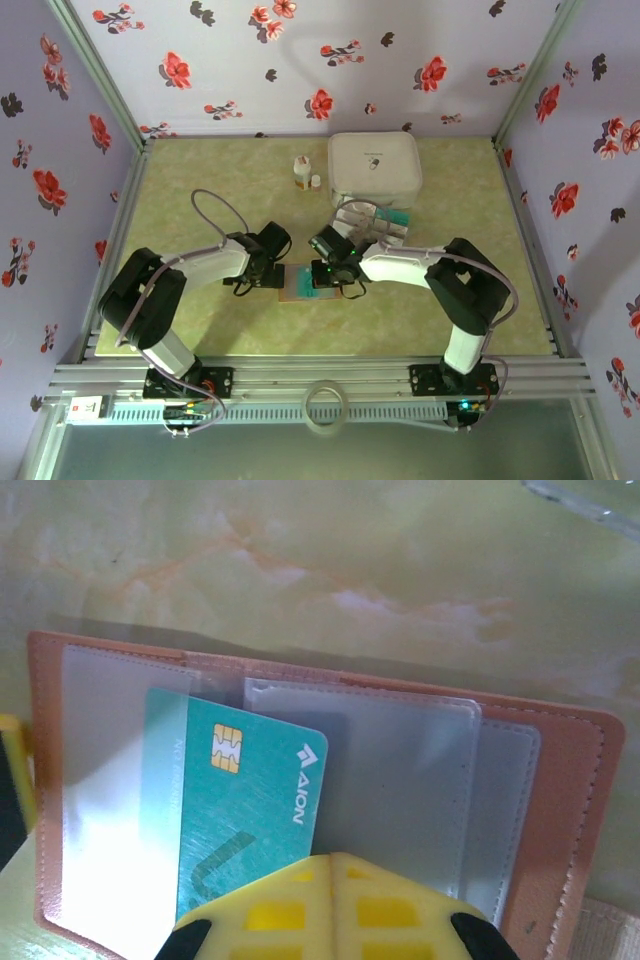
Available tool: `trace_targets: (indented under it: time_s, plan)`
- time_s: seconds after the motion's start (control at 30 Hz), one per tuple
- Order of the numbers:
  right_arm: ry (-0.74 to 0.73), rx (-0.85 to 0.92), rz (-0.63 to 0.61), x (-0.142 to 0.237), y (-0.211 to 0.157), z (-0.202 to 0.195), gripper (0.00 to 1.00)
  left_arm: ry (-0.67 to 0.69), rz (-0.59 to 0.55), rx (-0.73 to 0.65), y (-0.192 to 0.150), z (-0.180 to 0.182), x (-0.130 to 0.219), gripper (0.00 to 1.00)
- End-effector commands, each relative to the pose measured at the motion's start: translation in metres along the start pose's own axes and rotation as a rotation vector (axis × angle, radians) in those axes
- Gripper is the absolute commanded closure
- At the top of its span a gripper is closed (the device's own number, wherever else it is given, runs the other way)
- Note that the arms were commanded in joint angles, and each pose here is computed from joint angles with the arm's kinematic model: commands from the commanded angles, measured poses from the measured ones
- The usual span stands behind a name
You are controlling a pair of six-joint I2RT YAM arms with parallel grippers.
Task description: Put the credit cards into the card holder
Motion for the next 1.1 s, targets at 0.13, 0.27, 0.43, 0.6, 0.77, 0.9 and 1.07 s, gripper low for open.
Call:
trace_targets:
  time_s: [0.13, 0.27, 0.43, 0.6, 0.77, 0.9, 1.07]
  plan:
    - [0.038, 0.030, -0.005, -0.004, 0.005, 0.019, 1.00, -0.028, 0.025, -0.031, -0.008, -0.013, -0.012, 0.00]
    - [0.047, 0.042, 0.004, -0.007, 0.004, 0.027, 1.00, -0.030, 0.026, -0.032, -0.010, -0.014, -0.012, 0.00]
    - [0.062, 0.052, 0.014, -0.013, 0.003, 0.037, 1.00, -0.033, 0.025, -0.033, -0.011, -0.016, -0.013, 0.00]
    - [0.081, 0.059, 0.017, -0.013, 0.003, 0.046, 1.00, -0.037, 0.022, -0.029, -0.011, -0.016, -0.011, 0.00]
    - [0.070, 0.066, -0.012, -0.002, 0.006, 0.044, 0.99, -0.035, 0.001, -0.021, -0.008, -0.011, -0.002, 0.00]
    - [0.038, 0.066, -0.030, 0.007, 0.002, 0.032, 0.98, -0.032, -0.018, 0.018, -0.005, 0.004, 0.010, 0.00]
    - [0.021, 0.052, -0.028, 0.008, -0.004, 0.019, 0.98, -0.036, -0.040, 0.065, -0.004, 0.021, 0.020, 0.00]
Point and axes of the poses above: each hand's point on the last joint's axis, 136 mm out from that joint toward the fingers, its own x axis back along the fingers, its own z axis along the line the jaws close on, y = z × x, the point moved 5 cm from there along x, back along the fingers, and after that the axes turned 4 degrees about -x, right-handed, at the moved point
